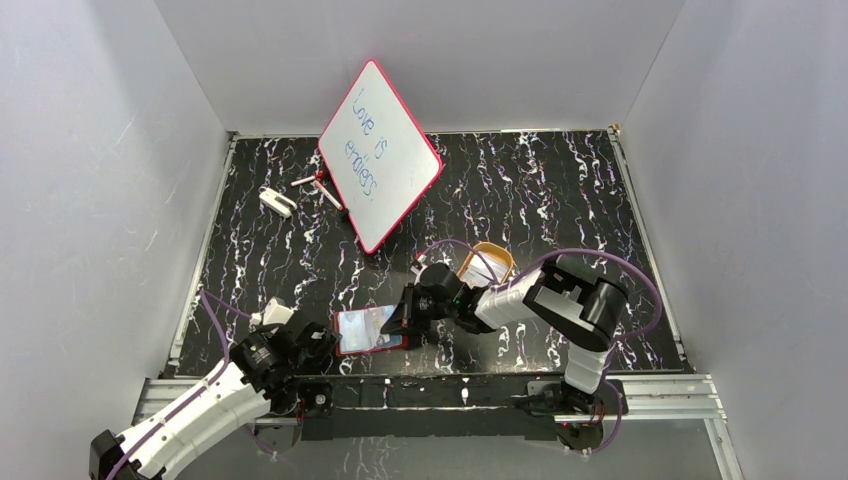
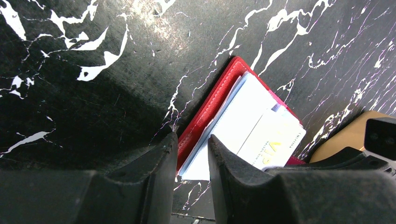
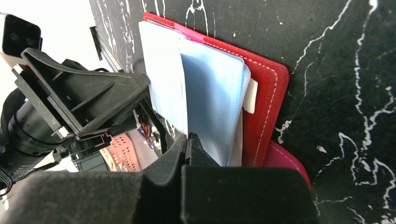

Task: Put the credit cards into the card holder
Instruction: Insert the credit card into the card holder.

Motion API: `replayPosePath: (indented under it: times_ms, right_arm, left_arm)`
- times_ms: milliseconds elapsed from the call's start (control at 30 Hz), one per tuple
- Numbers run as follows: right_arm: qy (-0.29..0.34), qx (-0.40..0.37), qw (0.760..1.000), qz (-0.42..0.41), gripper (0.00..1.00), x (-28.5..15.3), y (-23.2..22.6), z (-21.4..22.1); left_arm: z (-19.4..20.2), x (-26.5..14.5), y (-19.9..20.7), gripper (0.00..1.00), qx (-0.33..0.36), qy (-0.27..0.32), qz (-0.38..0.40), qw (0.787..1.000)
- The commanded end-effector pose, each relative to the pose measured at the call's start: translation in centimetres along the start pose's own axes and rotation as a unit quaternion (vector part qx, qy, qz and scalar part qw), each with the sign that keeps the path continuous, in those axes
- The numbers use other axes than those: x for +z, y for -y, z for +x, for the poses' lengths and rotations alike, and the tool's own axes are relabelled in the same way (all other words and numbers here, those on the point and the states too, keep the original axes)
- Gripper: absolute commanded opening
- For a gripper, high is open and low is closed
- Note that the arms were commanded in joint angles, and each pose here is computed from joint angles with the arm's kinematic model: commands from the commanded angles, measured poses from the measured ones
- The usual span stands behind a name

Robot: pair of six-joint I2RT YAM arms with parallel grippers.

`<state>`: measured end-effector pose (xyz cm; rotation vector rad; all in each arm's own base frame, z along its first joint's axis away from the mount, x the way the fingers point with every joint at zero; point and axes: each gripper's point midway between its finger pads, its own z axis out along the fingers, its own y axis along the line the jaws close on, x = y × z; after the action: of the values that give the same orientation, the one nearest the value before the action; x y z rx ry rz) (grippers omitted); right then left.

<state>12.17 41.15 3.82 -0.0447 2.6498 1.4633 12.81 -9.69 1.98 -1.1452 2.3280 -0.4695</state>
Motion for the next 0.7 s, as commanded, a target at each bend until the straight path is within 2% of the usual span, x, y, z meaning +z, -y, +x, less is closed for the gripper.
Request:
replayPosePath:
  times_ms: [0,667]
  right_arm:
    - [-0.005,-0.006,1.000,-0.020,0.00,0.5,-0.8,-0.1]
    - [-0.006,0.007,0.999,-0.040,0.00,1.6,-1.7,-0.5]
  left_arm:
    - [0.3,0.4,-2.4,0.29,0.016,-0.006,-0.038,0.999]
    - [1.0,0.7,-2.2,0.28,0.019,-0.020,-0.036,0.999]
